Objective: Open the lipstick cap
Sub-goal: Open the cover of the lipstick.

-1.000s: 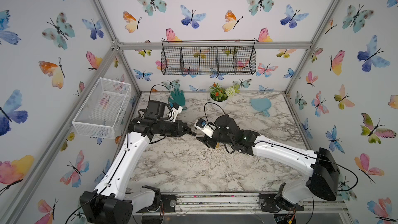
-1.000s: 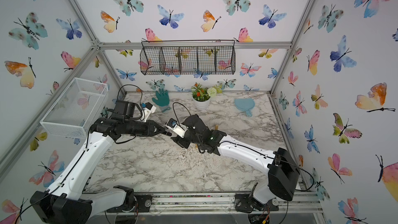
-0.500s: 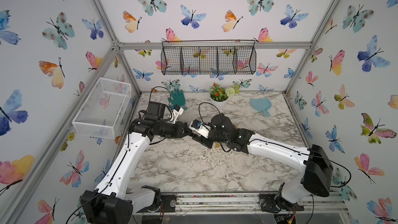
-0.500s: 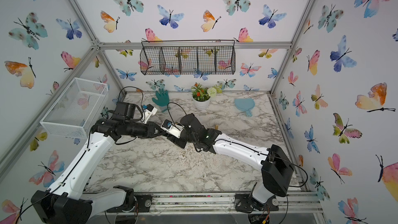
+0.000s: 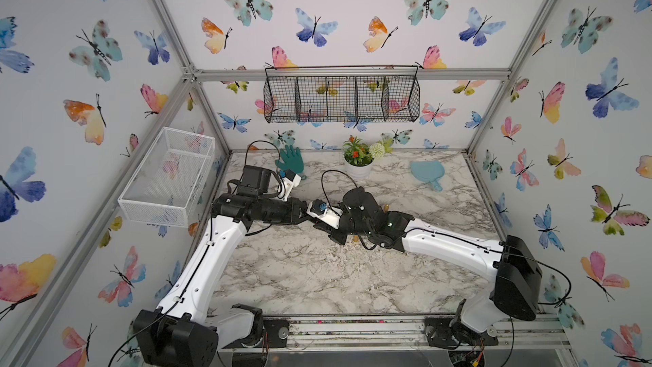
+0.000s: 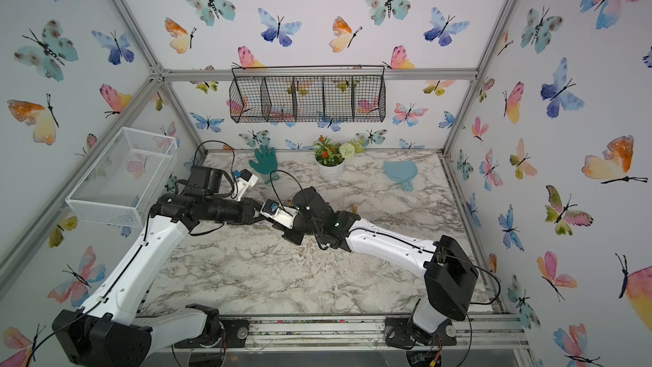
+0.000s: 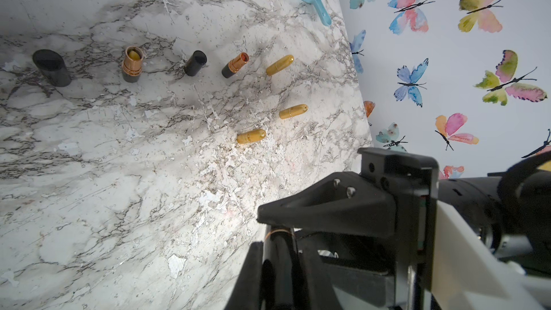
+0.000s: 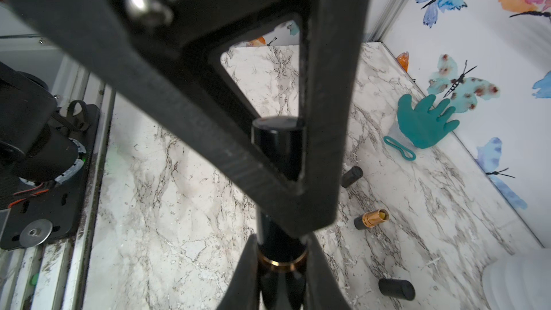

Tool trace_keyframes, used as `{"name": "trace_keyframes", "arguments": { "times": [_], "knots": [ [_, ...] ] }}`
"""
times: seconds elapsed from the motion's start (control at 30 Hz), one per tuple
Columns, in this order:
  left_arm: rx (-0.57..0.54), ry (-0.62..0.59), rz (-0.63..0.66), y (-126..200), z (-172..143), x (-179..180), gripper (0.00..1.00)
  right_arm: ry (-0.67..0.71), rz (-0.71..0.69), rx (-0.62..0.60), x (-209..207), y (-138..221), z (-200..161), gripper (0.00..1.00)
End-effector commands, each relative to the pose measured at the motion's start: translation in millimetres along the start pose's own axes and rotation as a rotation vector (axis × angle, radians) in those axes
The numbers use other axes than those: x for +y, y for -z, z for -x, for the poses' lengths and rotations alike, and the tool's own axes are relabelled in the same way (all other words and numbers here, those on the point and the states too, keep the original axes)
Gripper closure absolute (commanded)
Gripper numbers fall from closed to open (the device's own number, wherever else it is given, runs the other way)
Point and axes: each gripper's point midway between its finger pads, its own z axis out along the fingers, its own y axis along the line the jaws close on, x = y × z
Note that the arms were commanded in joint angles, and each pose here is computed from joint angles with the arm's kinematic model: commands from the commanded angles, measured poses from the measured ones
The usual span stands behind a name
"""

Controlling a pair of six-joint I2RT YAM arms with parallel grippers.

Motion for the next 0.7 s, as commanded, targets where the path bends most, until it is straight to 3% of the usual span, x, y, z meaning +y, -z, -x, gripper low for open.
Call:
{"name": "trace_keyframes", "arguments": {
  "times": [0.0, 0.2, 0.5, 0.6, 0.67],
  "knots": [
    [-0.008, -0.003, 0.044, 3.5, 4.8, 5.2, 1.0, 0.01, -0.109, 0.06, -16.3, 11.1, -14.0, 0.98],
    [-0.05, 0.028, 0.061, 12.9, 18.4, 13.7, 1.0, 0.006, -0.186, 0.115, -21.7, 25.5, -40.1, 0.98],
    [-0.075, 0.04, 0.065, 14.2, 25.9, 19.6, 1.0, -0.014, -0.249, 0.107, -28.8, 40.4, -43.9, 0.98],
    [-0.064, 0.085, 0.193, -0.1, 18.1, 55.1, 1.0, -0.021, -0.236, 0.083, -27.1, 42.8, -36.0, 0.98],
    [-0.051, 0.117, 0.399, -10.4, 8.8, 97.5, 1.0, -0.029, -0.237, 0.069, -28.2, 45.9, -30.4, 0.98]
  ]
}}
